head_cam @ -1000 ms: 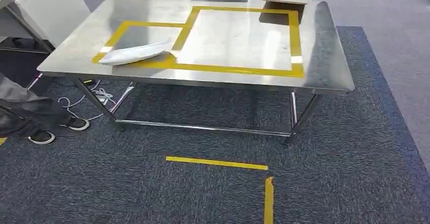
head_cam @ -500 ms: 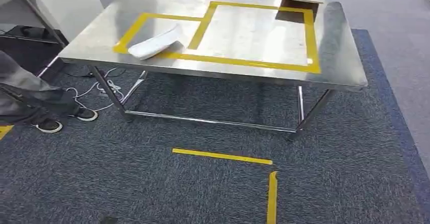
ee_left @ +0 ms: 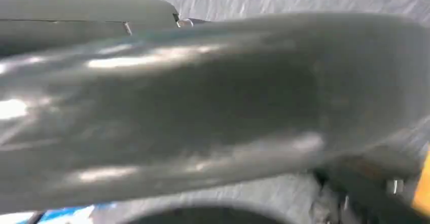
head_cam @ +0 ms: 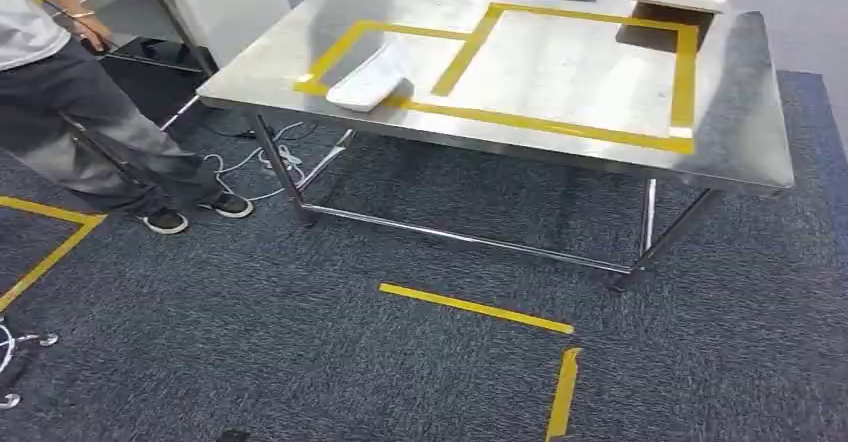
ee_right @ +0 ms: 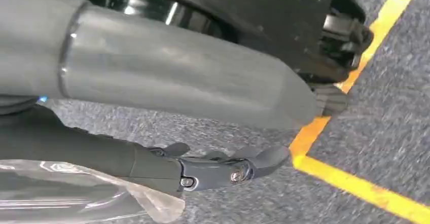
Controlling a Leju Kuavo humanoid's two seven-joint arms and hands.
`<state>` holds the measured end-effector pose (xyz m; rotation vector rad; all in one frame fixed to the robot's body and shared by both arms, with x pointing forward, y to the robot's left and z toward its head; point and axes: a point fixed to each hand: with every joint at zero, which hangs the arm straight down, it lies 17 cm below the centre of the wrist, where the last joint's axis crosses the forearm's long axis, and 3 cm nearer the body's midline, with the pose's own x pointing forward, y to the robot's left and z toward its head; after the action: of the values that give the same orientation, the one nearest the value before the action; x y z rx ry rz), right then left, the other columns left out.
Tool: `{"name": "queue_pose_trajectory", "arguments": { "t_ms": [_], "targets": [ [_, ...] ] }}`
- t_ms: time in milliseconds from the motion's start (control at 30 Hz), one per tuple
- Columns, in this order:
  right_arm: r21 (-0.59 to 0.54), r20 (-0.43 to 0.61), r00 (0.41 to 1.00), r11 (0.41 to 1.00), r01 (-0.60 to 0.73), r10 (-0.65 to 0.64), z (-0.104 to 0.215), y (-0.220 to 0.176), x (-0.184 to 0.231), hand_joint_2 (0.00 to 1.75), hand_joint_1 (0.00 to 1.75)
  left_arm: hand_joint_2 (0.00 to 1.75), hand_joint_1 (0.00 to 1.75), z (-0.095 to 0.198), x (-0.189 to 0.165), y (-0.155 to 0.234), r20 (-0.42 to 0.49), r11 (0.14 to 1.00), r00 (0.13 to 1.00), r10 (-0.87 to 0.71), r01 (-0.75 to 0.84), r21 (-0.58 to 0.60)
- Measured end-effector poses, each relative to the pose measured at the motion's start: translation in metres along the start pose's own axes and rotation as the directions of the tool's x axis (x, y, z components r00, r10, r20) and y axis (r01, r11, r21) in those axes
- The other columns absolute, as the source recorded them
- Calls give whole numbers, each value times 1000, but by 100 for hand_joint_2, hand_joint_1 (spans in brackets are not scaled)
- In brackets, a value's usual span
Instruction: Take the parts from the cabinet and place them on the table.
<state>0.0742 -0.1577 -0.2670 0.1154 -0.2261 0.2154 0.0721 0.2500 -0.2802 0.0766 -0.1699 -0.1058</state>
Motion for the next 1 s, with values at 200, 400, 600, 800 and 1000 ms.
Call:
{"name": "queue_pose_trajectory", "arguments": {
  "t_ms": [200, 400, 600, 800, 1000],
  "targets": [
    [-69, 184, 982, 996, 51, -37, 1, -19, 36, 0, 0, 0, 0, 1, -12, -6, -43, 1000, 999, 20, -20, -21],
    [-184, 248, 968, 983, 6, 40, 3, -39, 42, 0, 0, 0, 0, 0, -3, -1, 6, 999, 999, 48, -49, 23],
    [-154, 252, 964, 987, -46, 85, 3, -30, 43, 0, 0, 0, 0, 1, 7, -8, 35, 999, 999, 25, -26, 30],
    [-146, 251, 966, 989, -19, 56, 3, -30, 42, 0, 0, 0, 0, 1, 5, -5, 39, 998, 999, 25, -27, 55],
    [-148, 230, 972, 989, -20, 54, 3, -33, 35, 0, 0, 175, 0, 1, 8, -4, 53, 998, 998, 25, -29, 64]
  ]
}}
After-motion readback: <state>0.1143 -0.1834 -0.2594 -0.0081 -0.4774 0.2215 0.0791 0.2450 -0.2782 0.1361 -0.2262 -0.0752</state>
